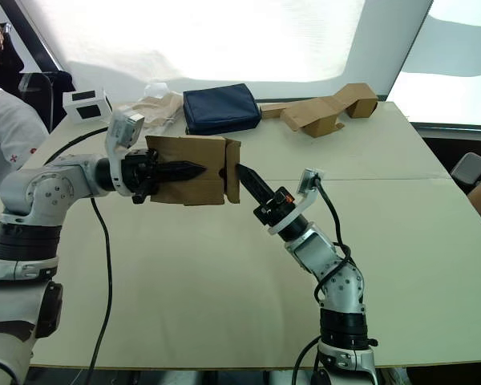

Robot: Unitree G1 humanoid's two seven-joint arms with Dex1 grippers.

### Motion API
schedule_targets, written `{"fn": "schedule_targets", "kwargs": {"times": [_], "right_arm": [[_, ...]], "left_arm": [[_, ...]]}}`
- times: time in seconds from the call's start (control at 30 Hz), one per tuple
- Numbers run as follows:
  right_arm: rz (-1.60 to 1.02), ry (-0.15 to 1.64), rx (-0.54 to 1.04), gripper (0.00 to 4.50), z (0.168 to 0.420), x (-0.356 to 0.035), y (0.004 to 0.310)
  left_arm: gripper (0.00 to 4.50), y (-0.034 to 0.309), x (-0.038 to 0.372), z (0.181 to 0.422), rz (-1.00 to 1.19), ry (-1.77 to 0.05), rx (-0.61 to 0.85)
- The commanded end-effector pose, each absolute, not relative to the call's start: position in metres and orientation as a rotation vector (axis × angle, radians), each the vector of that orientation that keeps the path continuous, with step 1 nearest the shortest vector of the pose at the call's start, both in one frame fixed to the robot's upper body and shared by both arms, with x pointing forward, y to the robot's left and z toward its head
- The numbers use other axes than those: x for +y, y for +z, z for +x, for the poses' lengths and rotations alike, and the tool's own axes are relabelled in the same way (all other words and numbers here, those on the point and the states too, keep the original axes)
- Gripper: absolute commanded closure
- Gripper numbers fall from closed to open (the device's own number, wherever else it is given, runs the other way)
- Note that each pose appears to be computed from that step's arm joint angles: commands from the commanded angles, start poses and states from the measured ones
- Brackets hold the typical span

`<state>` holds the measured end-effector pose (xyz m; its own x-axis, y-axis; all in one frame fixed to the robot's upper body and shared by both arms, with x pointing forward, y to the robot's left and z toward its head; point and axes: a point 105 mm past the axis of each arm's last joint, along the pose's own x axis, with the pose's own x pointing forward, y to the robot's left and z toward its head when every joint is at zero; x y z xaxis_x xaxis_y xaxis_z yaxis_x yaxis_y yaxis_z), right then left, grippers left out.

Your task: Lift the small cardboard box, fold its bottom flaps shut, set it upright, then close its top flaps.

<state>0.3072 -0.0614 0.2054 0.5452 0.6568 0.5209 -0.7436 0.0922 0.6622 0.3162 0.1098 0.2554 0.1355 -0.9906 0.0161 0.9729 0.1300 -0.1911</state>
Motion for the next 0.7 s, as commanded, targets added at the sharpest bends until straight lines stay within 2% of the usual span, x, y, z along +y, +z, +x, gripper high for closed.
{"fn": "schedule_targets", "kwargs": {"times": [0.03, 0.7], "right_arm": [[1.036, 1.093, -0.134, 4.05, 0.299, -0.057, 0.218], [1.027, 1.187, -0.109, 4.05, 0.278, -0.029, 0.225]], "left_arm": [[4.5, 0.268, 0.108, 0.311, -0.152, -1.457, 0.054], [4.5, 0.268, 0.104, 0.315, -0.176, -1.437, 0.024]]}}
